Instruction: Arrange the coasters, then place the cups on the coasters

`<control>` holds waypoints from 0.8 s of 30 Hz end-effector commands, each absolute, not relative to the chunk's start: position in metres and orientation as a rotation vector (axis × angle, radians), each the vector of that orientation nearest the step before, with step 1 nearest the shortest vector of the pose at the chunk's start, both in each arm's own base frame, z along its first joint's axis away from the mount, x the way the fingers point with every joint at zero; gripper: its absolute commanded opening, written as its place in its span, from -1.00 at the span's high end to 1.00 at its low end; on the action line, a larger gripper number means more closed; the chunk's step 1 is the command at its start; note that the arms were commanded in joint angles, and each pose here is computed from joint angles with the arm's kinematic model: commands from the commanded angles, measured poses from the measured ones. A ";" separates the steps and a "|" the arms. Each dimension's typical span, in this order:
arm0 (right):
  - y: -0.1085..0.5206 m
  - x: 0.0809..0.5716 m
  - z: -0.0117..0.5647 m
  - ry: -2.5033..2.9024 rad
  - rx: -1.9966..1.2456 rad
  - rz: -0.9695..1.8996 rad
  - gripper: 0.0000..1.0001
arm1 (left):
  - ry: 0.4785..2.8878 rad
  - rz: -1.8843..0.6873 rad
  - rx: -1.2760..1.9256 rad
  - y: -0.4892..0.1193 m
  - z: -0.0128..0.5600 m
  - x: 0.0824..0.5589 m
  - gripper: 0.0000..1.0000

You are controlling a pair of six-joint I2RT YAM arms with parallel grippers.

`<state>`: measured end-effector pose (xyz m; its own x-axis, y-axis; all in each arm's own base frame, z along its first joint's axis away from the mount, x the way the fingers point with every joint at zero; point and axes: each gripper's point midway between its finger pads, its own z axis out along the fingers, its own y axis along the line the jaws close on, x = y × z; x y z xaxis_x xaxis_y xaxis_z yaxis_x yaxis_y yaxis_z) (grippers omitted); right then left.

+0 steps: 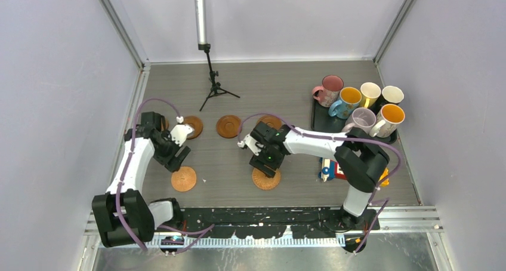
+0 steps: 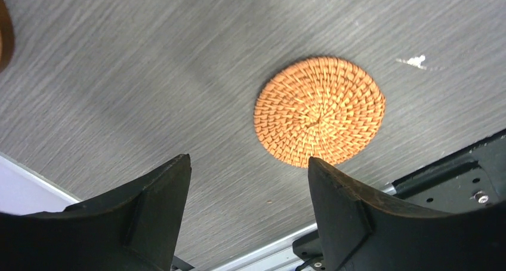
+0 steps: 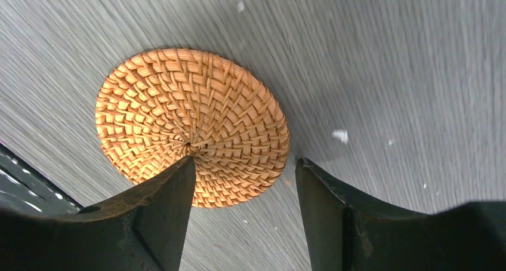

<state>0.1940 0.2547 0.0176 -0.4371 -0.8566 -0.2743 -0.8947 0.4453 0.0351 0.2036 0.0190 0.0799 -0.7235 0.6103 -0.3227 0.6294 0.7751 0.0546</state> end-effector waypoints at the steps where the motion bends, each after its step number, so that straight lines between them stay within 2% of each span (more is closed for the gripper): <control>1: 0.292 0.212 0.005 2.444 -1.460 0.261 -0.32 | 2.639 -0.185 1.075 0.017 0.072 0.181 -0.44; 9: 0.333 0.225 0.001 2.442 -1.394 0.309 -0.28 | 2.540 -0.166 1.272 0.021 0.049 0.173 -0.38; 24: 0.364 0.228 -0.004 2.452 -1.339 0.339 -0.27 | 2.595 -0.142 1.125 0.022 0.015 0.204 -0.23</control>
